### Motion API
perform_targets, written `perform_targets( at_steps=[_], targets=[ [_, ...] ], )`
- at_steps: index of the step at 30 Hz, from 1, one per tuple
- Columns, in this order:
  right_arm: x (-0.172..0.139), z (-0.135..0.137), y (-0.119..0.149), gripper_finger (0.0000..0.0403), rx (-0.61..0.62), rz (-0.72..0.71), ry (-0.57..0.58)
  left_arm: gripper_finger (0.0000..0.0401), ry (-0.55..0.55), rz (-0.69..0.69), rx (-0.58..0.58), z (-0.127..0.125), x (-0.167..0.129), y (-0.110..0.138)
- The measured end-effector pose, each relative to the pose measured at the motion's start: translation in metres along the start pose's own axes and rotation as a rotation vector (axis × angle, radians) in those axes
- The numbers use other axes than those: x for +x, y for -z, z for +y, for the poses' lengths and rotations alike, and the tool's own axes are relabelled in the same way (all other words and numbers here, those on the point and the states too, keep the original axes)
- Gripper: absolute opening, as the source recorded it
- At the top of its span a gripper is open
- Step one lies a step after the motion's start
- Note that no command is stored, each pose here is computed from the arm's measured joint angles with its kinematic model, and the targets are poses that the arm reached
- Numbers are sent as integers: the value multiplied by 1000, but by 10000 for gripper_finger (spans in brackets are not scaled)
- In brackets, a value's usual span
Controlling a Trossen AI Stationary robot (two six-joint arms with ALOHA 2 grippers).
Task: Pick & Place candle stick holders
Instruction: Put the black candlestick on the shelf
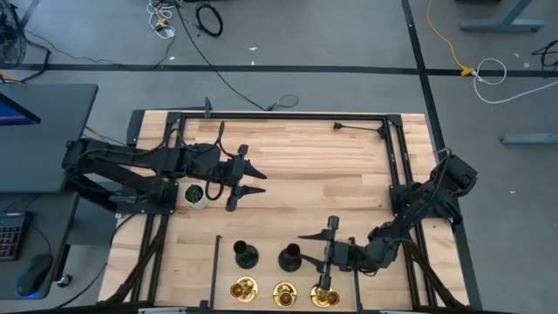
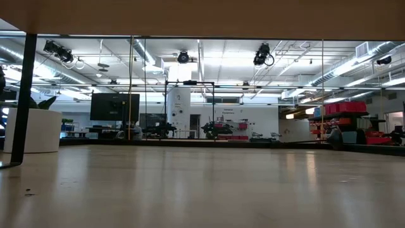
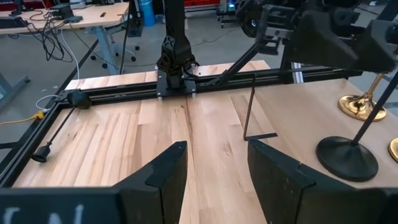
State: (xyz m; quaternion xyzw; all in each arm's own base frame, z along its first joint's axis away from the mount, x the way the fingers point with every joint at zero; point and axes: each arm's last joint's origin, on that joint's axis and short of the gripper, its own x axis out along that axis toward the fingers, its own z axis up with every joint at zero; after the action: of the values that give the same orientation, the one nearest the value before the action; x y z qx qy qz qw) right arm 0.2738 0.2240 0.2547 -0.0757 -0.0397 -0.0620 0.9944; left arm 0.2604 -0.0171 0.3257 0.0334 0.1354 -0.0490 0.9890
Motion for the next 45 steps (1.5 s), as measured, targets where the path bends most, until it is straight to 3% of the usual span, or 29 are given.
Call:
perform_targets(
  at_steps=[11, 21, 27, 32, 35, 43, 45],
  targets=[
    [-23, -7, -23, 201, -69, 67, 253, 170, 0, 0, 0, 0, 0, 0],
    [-45, -46, -54, 201, -151, 207, 584, 170, 2, 0, -1, 0, 0, 0],
    [-69, -84, -57, 201, -134, 212, 610, 170, 3, 0, -2, 0, 0, 0],
    [-90, -123, -42, 201, -57, 194, 661, 170, 3, -2, 0, 0, 0, 0],
    [-99, -142, -30, 201, -70, 204, 698, 170, 3, -2, 0, 0, 0, 0],
    [-101, -165, -17, 201, -111, 231, 782, 170, 2, -9, 1, 0, 0, -1],
    [-99, -166, -9, 201, -112, 200, 748, 170, 1, -10, 1, 0, 0, -1]
  ],
)
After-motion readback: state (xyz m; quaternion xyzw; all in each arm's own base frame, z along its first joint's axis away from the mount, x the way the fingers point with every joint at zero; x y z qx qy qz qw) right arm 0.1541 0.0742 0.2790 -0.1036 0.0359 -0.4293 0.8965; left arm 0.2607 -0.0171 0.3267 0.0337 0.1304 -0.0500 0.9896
